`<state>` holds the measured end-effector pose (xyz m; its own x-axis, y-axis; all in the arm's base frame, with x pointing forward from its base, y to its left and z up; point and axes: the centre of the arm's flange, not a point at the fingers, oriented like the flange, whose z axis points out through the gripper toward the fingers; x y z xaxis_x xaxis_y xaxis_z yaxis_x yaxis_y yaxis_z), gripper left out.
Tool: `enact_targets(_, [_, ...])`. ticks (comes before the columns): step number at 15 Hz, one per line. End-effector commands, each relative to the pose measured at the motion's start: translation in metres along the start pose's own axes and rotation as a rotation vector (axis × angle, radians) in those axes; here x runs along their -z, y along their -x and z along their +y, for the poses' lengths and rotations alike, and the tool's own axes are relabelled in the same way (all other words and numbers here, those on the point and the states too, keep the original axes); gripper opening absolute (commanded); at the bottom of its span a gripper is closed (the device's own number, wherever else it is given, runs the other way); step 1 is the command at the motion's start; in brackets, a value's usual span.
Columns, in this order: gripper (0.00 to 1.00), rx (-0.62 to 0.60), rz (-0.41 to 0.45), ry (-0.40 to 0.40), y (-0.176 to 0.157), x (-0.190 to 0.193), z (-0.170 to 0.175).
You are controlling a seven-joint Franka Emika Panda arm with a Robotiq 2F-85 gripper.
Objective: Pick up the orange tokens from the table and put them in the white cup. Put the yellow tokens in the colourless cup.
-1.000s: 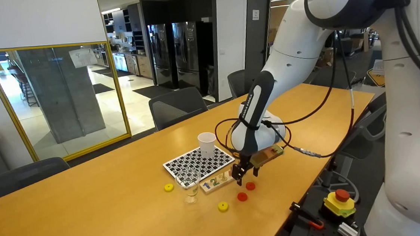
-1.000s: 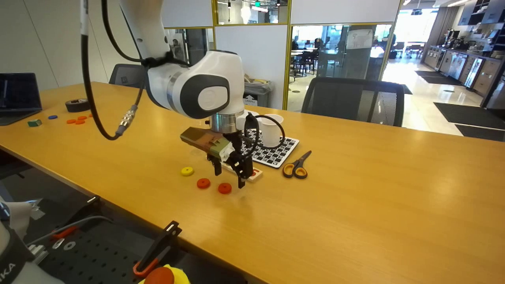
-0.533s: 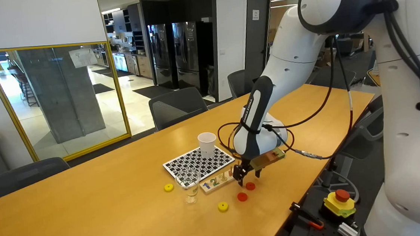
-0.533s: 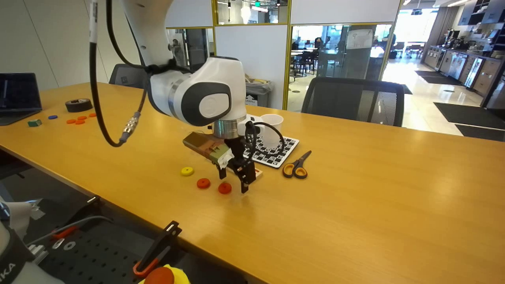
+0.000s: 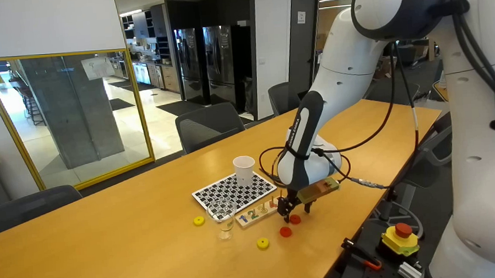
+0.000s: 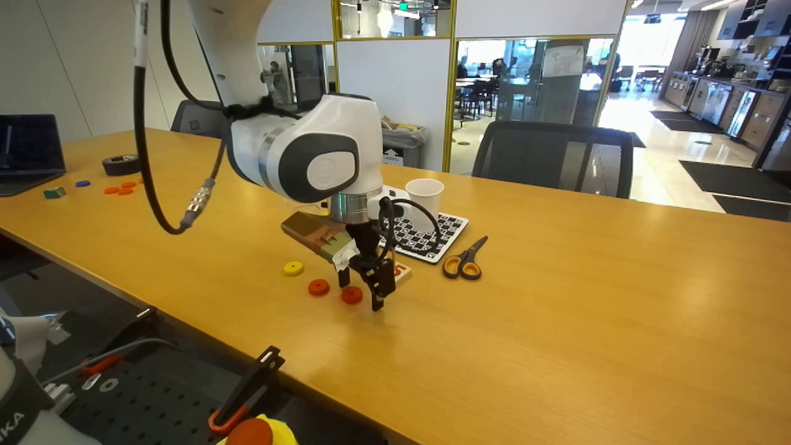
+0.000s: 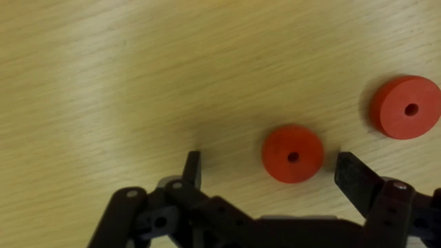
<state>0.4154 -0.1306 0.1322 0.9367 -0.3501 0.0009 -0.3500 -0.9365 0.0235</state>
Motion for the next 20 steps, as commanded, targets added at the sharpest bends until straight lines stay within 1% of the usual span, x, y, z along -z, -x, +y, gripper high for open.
enact_targets(1, [1.00, -0.021, 0.000, -0.017, 0.008, 0.006, -0.001])
enact_targets(3, [1.00, -0.026, 0.000, -0.018, 0.009, 0.005, -0.001])
enact_targets(4, [0.75, -0.028, 0.011, -0.021, 0.010, 0.005, -0.001])
enact_targets(5, [0.74, -0.037, 0.010, -0.021, 0.011, 0.005, 0.000])
enact_targets(8, [0.49, -0.047, 0.016, -0.028, 0.010, 0.011, -0.002])
enact_targets(12, [0.20, -0.051, 0.014, -0.016, 0.008, 0.020, -0.002])
enact_targets(13, [0.19, -0.056, 0.012, -0.013, 0.007, 0.022, -0.002])
enact_targets(15, [0.20, -0.056, 0.028, -0.013, 0.000, 0.031, -0.001])
enact_targets(16, [0.20, -0.061, 0.054, -0.007, -0.007, 0.040, -0.002])
enact_targets(20, [0.19, -0.056, 0.203, -0.005, -0.052, 0.107, -0.008])
